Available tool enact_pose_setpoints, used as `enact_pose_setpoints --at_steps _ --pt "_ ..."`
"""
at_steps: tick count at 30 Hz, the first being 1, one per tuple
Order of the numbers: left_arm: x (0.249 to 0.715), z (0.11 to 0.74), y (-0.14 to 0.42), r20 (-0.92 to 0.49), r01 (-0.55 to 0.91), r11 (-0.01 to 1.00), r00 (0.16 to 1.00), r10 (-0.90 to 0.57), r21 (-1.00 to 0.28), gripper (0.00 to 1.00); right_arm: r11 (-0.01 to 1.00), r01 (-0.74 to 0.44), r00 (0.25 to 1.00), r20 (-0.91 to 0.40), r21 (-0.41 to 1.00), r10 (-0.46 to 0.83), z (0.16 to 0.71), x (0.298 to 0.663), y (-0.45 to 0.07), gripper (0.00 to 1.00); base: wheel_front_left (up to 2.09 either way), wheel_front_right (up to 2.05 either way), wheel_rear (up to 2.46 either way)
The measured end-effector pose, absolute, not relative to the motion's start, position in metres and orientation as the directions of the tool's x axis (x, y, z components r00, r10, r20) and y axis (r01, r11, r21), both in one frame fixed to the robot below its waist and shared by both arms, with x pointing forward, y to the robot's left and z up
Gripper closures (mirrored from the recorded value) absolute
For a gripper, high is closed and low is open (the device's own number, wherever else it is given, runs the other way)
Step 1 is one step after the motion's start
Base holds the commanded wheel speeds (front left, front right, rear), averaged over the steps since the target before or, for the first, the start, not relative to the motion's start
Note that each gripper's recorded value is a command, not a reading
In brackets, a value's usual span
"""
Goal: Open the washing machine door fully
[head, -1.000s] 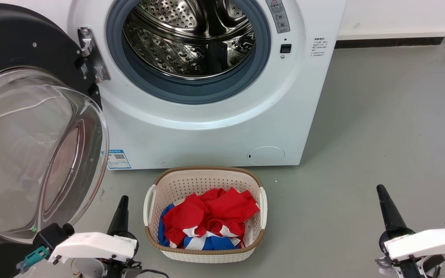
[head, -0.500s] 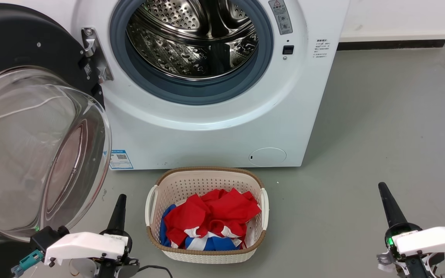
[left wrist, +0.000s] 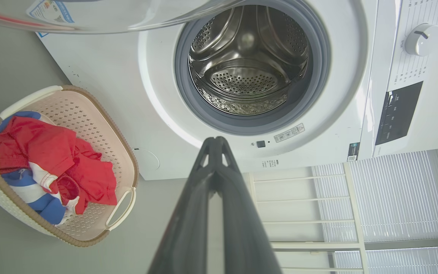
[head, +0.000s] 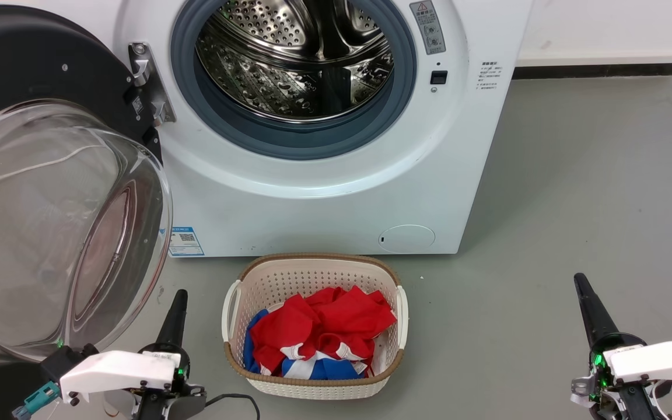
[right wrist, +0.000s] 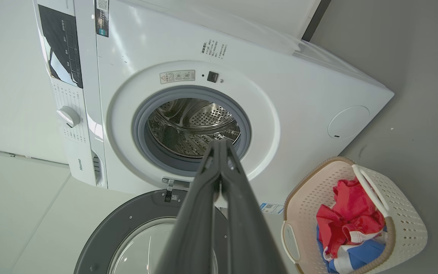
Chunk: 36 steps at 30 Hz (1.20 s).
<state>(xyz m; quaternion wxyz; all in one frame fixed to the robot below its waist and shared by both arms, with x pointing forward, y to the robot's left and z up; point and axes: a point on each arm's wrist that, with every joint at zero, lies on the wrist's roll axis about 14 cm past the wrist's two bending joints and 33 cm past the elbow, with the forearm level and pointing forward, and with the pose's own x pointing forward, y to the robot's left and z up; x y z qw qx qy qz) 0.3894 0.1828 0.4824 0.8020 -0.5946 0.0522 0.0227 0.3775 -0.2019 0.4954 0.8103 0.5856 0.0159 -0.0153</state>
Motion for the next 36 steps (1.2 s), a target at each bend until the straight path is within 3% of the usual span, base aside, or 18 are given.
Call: enact_pose_setpoints --at_steps 36 --pt "0.388 0.502 0.199 -0.021 -0.02 0.024 1.0 -0.004 -1.0 1.0 0.029 0.012 1.0 -0.012 1.0 -0.002 0.504 0.387 -0.201 1.0 0.0 0.0 0.0"
